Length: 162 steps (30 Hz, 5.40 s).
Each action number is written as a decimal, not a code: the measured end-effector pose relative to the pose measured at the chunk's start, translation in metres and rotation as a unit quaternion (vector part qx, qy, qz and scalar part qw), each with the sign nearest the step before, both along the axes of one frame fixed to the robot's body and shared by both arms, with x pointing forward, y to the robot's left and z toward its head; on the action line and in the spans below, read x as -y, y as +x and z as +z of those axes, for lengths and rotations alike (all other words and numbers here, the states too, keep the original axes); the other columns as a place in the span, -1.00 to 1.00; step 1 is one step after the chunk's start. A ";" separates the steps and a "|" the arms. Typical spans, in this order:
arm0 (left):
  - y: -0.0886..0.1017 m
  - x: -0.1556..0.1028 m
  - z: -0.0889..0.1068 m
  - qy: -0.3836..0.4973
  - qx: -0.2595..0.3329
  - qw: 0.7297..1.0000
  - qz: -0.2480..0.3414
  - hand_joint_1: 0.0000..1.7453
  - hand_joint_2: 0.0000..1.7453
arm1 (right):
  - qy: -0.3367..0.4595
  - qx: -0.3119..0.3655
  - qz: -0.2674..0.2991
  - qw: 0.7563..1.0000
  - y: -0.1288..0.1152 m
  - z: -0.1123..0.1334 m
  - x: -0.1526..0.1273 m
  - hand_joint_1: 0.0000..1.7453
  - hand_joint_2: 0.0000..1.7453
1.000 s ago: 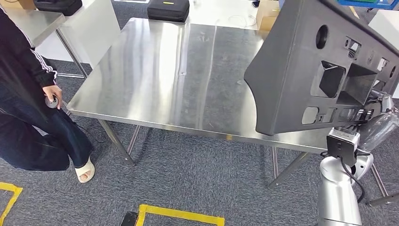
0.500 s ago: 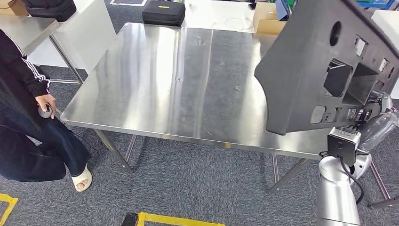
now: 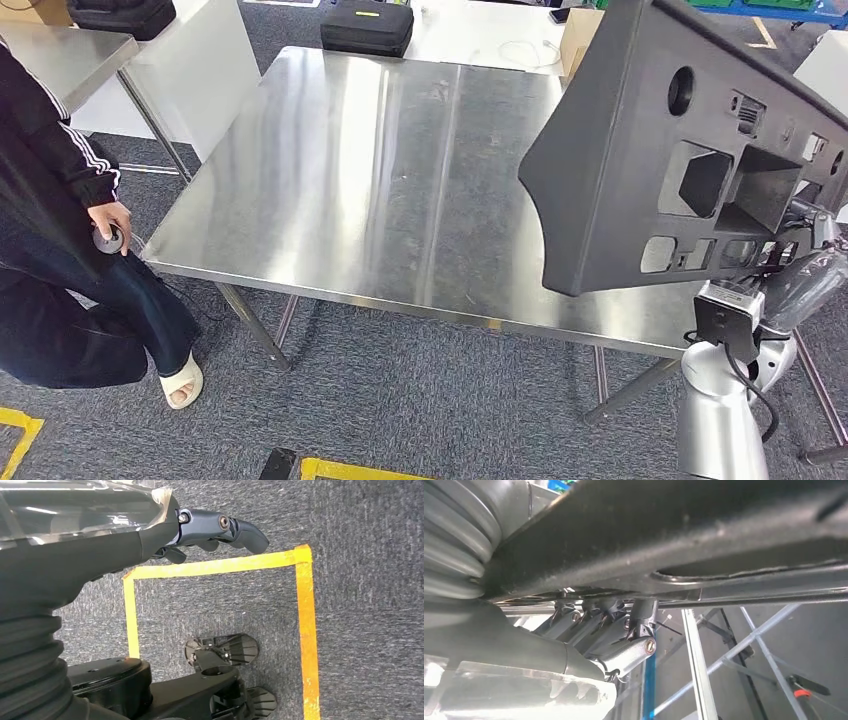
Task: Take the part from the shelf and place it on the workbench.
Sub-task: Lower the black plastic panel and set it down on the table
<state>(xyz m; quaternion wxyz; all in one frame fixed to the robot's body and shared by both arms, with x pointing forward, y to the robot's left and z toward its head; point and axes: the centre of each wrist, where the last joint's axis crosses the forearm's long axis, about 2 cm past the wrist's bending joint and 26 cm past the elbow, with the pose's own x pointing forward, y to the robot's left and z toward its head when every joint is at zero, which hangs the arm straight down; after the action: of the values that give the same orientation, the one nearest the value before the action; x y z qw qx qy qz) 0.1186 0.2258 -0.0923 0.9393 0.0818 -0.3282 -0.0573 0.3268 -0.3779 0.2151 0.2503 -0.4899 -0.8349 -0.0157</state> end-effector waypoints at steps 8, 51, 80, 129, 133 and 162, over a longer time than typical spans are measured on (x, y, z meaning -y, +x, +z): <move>0.000 -0.001 0.000 0.002 -0.001 1.000 0.007 -1.00 1.00 | 0.003 0.004 0.003 1.000 0.001 0.002 -0.004 0.78 1.00; 0.000 -0.001 0.000 0.005 -0.001 1.000 0.004 -1.00 1.00 | 0.004 -0.015 0.030 0.999 0.013 0.002 -0.016 0.78 1.00; 0.004 0.000 0.001 0.007 -0.001 1.000 -0.003 -1.00 1.00 | 0.004 -0.065 0.132 0.989 0.058 0.009 -0.090 0.78 1.00; 0.025 0.014 0.009 -0.002 0.016 0.998 -0.059 -1.00 1.00 | -0.070 -0.123 0.205 0.969 0.095 0.037 -0.171 0.78 1.00; 0.025 0.014 0.009 -0.003 0.016 0.998 -0.058 -1.00 1.00 | -0.071 -0.129 0.204 0.968 0.095 0.034 -0.170 0.78 1.00; 0.019 0.010 0.007 0.004 0.016 0.999 -0.047 -1.00 1.00 | -0.068 -0.139 0.213 0.965 0.097 0.034 -0.179 0.78 1.00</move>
<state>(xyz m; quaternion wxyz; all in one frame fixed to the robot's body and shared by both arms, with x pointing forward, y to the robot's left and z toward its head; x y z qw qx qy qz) 0.1380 0.2153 -0.0853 0.9298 0.0710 -0.3467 -0.1013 0.4237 -0.1986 0.2493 0.3273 -0.3142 -0.8762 0.1626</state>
